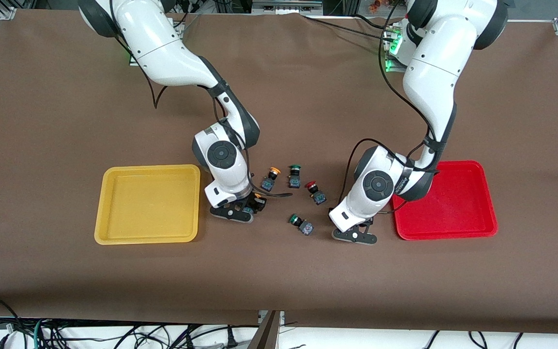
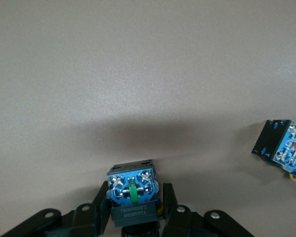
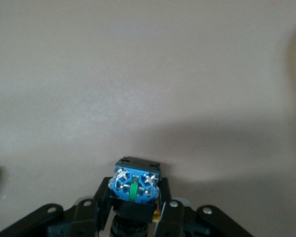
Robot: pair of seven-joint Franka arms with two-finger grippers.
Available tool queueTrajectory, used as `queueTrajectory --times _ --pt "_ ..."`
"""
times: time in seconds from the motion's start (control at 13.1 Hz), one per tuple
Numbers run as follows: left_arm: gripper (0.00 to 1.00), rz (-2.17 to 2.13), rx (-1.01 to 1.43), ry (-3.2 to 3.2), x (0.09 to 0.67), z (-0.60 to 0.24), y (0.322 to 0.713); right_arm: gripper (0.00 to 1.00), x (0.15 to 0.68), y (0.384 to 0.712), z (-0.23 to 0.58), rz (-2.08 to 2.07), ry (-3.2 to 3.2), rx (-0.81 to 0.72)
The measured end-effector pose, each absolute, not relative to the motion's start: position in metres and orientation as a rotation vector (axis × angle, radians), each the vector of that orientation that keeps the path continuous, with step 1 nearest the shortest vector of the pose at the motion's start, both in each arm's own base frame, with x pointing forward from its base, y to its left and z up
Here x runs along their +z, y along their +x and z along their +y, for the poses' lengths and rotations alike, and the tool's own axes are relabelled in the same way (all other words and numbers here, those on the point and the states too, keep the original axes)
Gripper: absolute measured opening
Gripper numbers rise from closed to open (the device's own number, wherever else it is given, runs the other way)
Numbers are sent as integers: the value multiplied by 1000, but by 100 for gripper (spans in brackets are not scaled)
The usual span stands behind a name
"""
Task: Place red and yellow buttons in trays
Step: 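Grasp a yellow-cap button with the right gripper while the left gripper grasps a red-cap button, then lower the yellow button into the yellow tray while the left gripper places red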
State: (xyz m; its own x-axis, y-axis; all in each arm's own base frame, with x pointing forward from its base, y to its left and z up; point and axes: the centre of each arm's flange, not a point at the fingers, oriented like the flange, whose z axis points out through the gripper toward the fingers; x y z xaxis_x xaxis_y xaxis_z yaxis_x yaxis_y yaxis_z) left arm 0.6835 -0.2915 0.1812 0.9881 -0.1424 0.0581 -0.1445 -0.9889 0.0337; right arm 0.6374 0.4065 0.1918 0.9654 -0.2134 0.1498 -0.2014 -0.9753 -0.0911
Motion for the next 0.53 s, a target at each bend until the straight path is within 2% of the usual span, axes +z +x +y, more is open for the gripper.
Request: queueTrajectory --times 0.15,0.38,0.53 --pt "46 -198 -9 3149 212 -268 691 42 217 661 366 197 -3112 -194" --pt "46 -311 -185 3189 295 -172 704 42 273 706 240 -17 -3151 -46" --pt "46 -396 -293 3176 301 -98 705 42 280 715 172 -75 -3165 70"
